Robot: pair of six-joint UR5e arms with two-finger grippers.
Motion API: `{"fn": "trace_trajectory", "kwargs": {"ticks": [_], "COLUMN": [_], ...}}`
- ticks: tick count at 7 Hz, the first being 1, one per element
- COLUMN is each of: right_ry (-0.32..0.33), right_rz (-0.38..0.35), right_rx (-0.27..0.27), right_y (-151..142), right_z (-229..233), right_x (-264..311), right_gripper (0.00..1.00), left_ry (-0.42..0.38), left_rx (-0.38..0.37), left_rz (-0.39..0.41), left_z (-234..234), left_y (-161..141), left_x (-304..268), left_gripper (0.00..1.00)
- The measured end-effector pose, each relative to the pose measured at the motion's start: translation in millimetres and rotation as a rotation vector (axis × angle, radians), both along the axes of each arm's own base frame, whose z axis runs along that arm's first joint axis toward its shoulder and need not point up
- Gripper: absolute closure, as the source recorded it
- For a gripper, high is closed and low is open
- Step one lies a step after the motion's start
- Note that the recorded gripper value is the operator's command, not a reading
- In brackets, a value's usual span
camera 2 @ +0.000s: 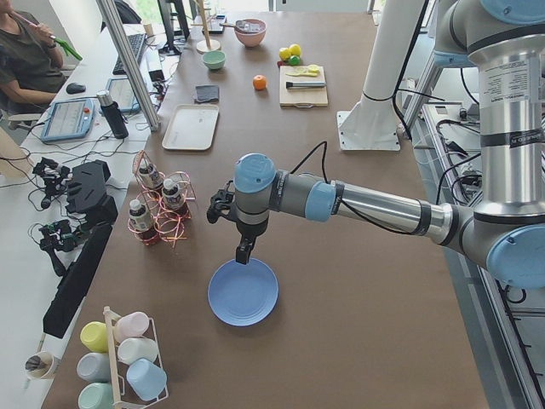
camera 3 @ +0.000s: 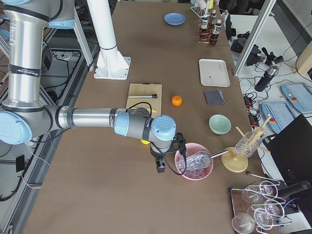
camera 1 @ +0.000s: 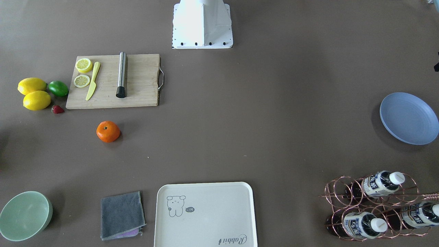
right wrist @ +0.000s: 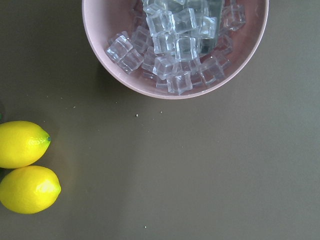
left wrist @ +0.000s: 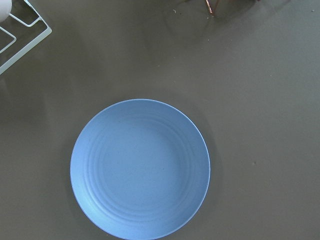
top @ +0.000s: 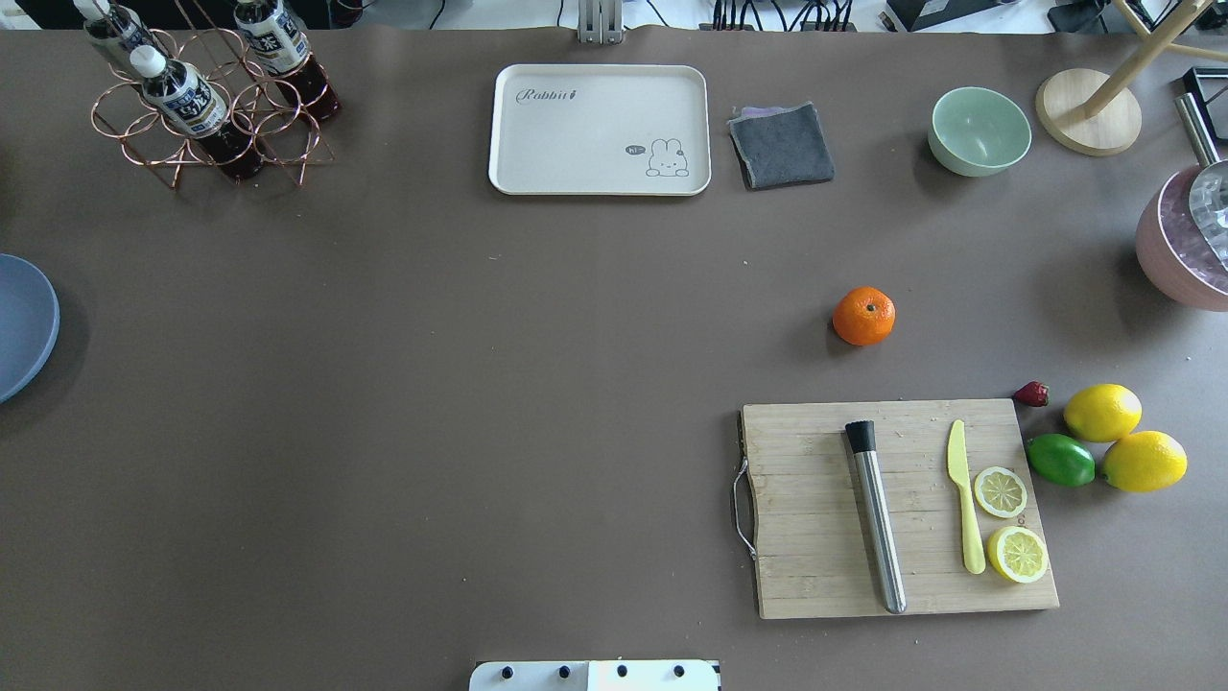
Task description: Pick orange to plate
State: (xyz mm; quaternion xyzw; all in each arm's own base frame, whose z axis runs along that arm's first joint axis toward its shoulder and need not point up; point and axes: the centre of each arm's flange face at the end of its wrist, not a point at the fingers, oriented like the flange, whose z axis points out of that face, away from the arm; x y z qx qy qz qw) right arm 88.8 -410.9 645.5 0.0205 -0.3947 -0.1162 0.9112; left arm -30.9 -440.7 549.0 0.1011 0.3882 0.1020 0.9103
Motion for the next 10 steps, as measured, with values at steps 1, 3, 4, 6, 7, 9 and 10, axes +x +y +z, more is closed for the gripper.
{"fn": "trace_trajectory", "kwargs": {"ticks": [1,3,4,6,7,9,10], "right_ry": [-0.002,0.002,0.001,-0.001,-0.002,-0.004,-0.003], "right_rz": [0.000,0.000,0.000,0.001,0.000,-0.003,-0.002], "right_rx": [0.001,0.003,0.005,0.024,0.033,0.039,0.040], "right_y": [0,-1,-1,-2,-2,0,0], "right_z": [0,-1,-1,-1,0,2,1], "right_x": [0,0,0,0,0,-1,-1], "right_gripper": [0.00,0.00,0.00,0.00,0.00,0.00,0.00], "left_ry": [0.018,0.032,0.031,0.030,0.031,0.035,0.033], "left_rx": [-0.007,-0.016,-0.024,-0.035,-0.039,-0.053,-0.064], "left_rz": [0.003,0.001,-0.002,-0.008,-0.011,-0.015,-0.013], "left_z": [0,1,4,9,11,17,26], "left_y": [0,1,1,1,2,8,11], "left_x": [1,2,1,-1,-3,-6,-6], "left_gripper": [0.03,0.02,0.02,0.02,0.02,0.03,0.03]}}
